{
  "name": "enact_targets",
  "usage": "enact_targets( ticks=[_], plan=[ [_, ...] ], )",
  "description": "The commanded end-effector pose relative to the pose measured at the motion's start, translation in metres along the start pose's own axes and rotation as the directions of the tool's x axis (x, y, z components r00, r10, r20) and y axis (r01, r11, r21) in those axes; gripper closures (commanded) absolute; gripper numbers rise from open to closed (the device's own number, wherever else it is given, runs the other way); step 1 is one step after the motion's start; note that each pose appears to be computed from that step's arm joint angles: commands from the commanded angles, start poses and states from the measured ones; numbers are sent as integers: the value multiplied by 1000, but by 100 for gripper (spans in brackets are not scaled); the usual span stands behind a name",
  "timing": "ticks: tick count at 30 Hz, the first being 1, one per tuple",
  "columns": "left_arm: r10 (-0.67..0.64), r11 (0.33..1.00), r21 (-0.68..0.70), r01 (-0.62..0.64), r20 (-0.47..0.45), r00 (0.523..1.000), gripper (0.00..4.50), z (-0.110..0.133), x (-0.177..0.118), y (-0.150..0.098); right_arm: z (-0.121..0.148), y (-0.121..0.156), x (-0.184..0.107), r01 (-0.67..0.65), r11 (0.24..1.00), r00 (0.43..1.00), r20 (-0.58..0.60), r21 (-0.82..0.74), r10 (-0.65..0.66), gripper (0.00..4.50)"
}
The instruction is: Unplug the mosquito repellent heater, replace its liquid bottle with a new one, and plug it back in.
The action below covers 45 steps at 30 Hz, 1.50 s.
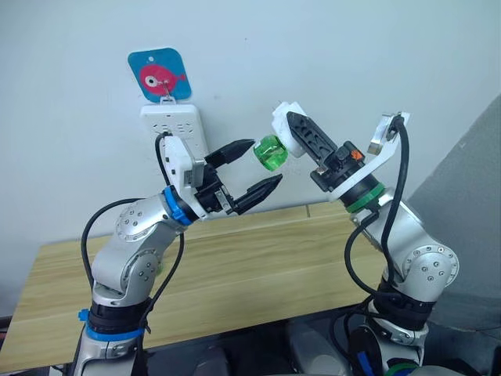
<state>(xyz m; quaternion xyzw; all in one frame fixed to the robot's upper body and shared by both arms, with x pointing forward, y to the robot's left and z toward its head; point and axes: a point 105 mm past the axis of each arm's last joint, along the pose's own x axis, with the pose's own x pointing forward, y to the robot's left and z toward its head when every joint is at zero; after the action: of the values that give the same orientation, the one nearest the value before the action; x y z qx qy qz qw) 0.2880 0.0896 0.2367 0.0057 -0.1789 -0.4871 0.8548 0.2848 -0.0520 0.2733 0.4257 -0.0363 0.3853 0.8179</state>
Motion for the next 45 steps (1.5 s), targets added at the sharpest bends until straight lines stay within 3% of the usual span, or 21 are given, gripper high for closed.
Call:
enact_targets(
  ticks=[1, 14, 17, 22, 36, 37, 39, 45],
  plan=[
    [-12, 999, 39, 10, 59, 998, 0, 13, 7, -2, 1, 13, 0, -54, 998, 998, 14, 24, 53, 143],
    [-34, 998, 50, 30, 90, 995, 0, 16, 13, -6, -3, 18, 1, -59, 997, 998, 6, 46, 59, 143],
    [-24, 999, 43, 21, 91, 996, 55, 16, 14, -5, -2, 19, 1, -61, 997, 998, 9, 50, 61, 143],
    [-3, 999, 43, -2, 109, 994, 216, 21, 18, -2, -2, 19, 1, -64, 996, 998, 11, 62, 63, 143],
    [-9, 997, 73, 1, 101, 995, 220, 19, 18, 0, -9, 17, -6, -69, 996, 997, -32, 57, 71, 143],
    [-20, 996, 87, 12, 95, 995, 220, 18, 17, 0, -8, 17, -7, -68, 996, 997, -36, 51, 70, 70],
    [-41, 993, 110, 31, 82, 996, 220, 16, 15, -1, -6, 17, -10, -67, 997, 996, -50, 33, 68, 7],
    [-75, 991, 119, 68, 50, 996, 220, 8, 8, -1, 7, 12, -31, -74, 997, 985, -157, -29, 69, 0]
  ],
)
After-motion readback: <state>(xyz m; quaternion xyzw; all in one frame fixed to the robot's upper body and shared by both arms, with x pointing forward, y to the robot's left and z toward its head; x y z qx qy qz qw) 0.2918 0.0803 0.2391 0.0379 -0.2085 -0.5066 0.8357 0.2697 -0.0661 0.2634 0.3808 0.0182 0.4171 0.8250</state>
